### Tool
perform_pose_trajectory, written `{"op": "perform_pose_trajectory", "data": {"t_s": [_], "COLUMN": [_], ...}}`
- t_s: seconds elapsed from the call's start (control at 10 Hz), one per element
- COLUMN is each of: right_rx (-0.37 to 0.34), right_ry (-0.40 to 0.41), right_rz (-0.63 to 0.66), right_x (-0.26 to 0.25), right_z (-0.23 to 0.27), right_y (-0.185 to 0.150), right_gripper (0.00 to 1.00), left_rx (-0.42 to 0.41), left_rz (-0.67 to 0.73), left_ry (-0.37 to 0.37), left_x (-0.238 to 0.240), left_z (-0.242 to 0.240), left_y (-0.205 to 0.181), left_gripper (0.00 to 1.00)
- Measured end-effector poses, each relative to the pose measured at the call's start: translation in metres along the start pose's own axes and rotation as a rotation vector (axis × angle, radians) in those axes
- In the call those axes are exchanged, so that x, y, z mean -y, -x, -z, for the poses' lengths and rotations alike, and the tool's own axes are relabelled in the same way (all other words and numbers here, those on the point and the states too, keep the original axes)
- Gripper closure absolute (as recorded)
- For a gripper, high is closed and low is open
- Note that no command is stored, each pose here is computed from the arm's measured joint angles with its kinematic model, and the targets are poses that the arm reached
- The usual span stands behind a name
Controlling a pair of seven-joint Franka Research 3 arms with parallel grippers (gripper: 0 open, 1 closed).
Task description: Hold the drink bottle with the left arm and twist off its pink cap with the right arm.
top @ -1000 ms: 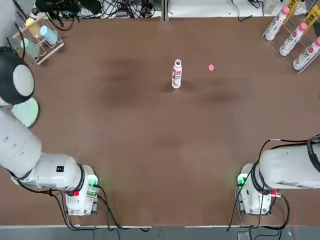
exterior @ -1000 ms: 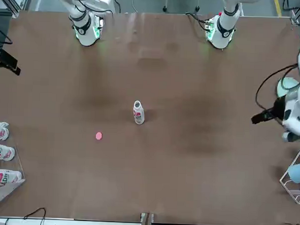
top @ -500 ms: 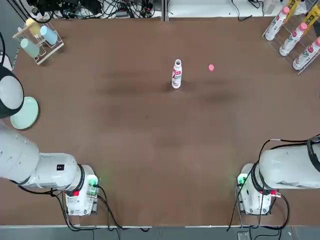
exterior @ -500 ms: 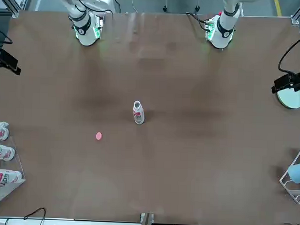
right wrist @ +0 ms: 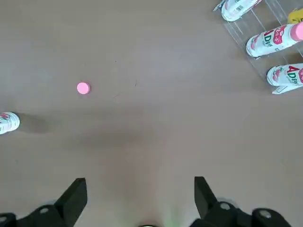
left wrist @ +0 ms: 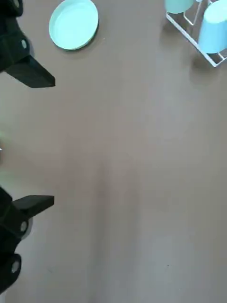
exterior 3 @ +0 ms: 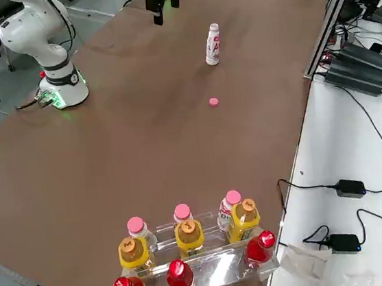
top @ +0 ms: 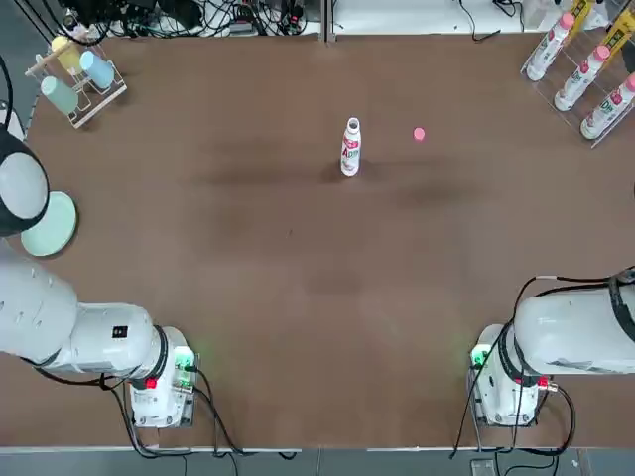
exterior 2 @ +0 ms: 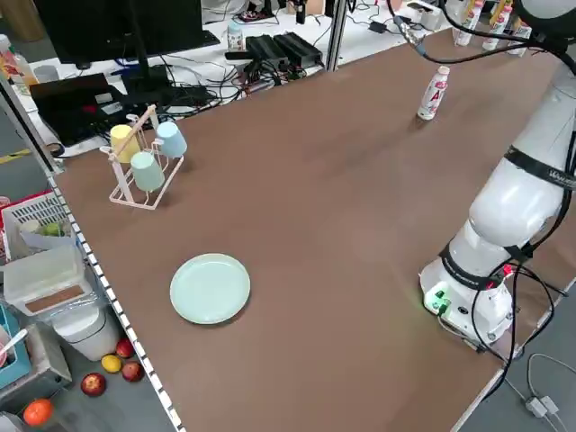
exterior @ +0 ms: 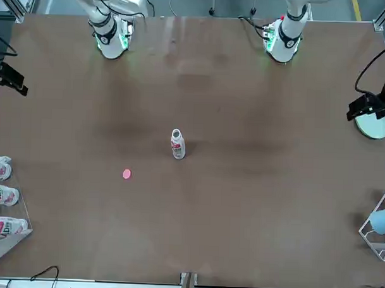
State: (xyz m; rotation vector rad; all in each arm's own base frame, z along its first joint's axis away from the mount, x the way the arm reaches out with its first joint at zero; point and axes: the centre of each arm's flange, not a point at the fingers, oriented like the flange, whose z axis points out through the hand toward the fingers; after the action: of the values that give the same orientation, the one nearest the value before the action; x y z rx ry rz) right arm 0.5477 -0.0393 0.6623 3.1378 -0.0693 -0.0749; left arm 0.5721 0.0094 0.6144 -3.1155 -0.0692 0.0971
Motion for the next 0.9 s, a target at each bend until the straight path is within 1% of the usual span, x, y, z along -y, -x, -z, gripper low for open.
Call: {"op": "perform_pose_trajectory", "data": {"t_s": [0.3,0.9], "right_rx": [-0.014,-0.015], "right_ry": [0.0,0.001], "right_rz": [-0.001,-0.014], "right_x": [-0.0007,-0.0072], "right_z": [0.0061,0.0067], "right_y": [0.0006,0.0008], "right_gripper": [0.0,0.0], "left_rx": [-0.001,-0.01], "left_rz": [-0.01,-0.007], "left_ry": [0.002,0.003], "left_x": [-0.0038,-0.0074], "left_z": [0.0003,0.0035], "left_y": [0.0002,0.0006], "left_gripper": [0.0,0.0]}}
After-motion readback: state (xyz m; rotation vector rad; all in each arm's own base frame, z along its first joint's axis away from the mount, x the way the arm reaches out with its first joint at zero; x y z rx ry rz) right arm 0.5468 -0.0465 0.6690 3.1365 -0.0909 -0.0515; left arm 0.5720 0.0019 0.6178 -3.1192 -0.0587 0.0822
